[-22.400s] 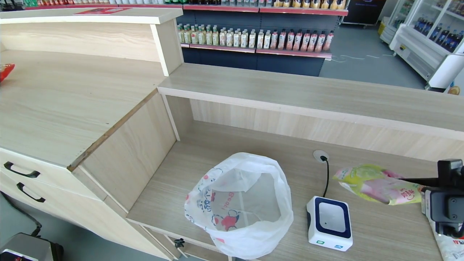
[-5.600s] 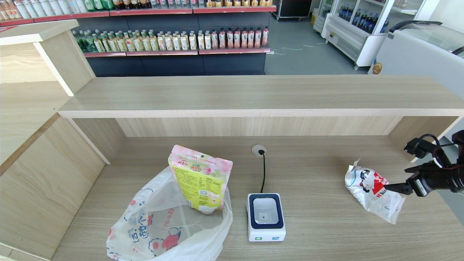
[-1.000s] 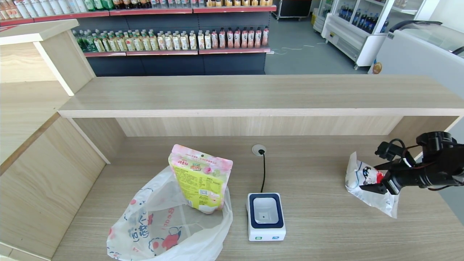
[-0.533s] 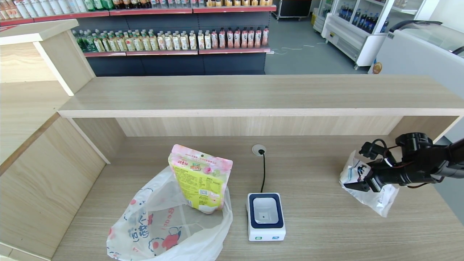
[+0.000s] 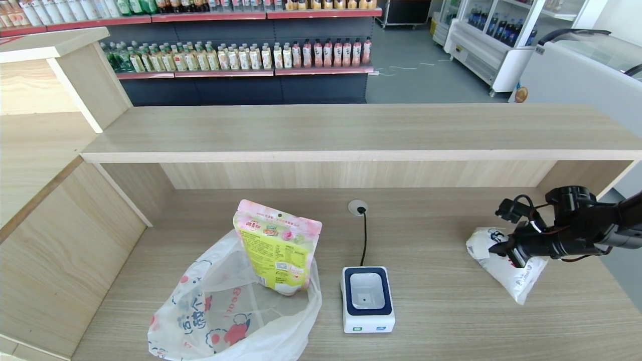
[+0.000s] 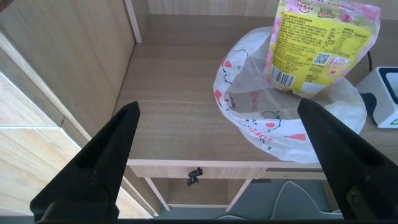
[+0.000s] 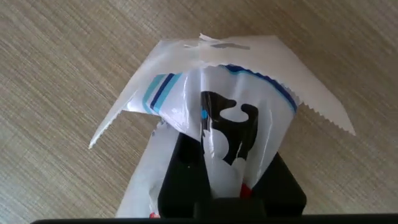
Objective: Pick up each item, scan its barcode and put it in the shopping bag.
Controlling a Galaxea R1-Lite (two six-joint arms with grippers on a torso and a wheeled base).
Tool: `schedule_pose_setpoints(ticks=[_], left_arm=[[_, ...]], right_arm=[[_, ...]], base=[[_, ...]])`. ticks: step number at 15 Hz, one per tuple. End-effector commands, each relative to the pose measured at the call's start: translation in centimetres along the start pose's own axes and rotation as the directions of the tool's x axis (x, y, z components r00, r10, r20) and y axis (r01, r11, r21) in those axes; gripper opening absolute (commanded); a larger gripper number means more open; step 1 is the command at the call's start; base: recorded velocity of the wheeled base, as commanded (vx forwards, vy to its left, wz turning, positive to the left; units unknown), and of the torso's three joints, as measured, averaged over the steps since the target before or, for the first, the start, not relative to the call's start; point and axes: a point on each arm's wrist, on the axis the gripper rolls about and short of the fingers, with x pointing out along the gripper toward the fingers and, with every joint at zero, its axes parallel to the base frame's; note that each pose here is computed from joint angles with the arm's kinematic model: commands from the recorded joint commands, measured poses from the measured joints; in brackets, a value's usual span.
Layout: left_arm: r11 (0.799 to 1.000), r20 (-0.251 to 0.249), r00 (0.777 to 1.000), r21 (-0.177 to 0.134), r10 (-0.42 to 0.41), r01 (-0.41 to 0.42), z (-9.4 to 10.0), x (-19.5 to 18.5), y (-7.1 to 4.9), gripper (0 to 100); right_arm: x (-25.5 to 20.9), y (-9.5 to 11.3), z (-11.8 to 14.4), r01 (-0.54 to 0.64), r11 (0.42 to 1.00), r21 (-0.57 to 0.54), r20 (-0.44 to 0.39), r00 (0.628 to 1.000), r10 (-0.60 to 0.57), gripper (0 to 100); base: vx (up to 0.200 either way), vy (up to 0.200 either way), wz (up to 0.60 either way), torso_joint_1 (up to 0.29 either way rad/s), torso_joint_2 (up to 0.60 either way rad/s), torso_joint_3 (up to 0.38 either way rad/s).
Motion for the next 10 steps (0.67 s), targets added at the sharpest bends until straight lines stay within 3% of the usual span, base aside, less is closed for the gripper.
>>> schedule_pose_setpoints(ticks=[1, 3, 5, 7, 10], left_arm=[[1.000, 0.000, 1.000, -0.001, 0.000, 0.000, 0.0, 0.0, 0.0, 100], [1.000, 0.000, 1.000, -0.001, 0.000, 0.000, 0.0, 0.0, 0.0, 100], [1.000, 0.000, 1.000, -0.001, 0.000, 0.000, 0.0, 0.0, 0.0, 100], [1.000, 0.000, 1.000, -0.001, 0.000, 0.000, 0.0, 0.0, 0.0, 100], [1.000, 0.000, 1.000, -0.001, 0.000, 0.000, 0.0, 0.0, 0.0, 100]], right_arm=[[-0.9, 0.0, 0.9, 0.027, 0.997, -0.066, 0.018, 0.999, -0.026, 0], [-2.7, 0.1, 2.3, 0.066, 0.975, -0.211, 0.046, 0.997, -0.057, 0], [-5.6, 0.3, 4.4, 0.138, 0.898, -0.419, 0.094, 0.990, -0.108, 0], [-7.9, 1.0, 5.9, 0.184, 0.850, -0.494, 0.150, 0.981, -0.126, 0], [-11.8, 2.8, 7.4, 0.309, 0.680, -0.665, 0.231, 0.951, -0.207, 0]], base=[[0.000, 0.000, 0.00, 0.000, 0.00, 0.000], [0.000, 0.000, 0.00, 0.000, 0.00, 0.000], [0.000, 0.000, 0.00, 0.000, 0.00, 0.000], [0.000, 0.000, 0.00, 0.000, 0.00, 0.000], [0.000, 0.000, 0.00, 0.000, 0.00, 0.000]])
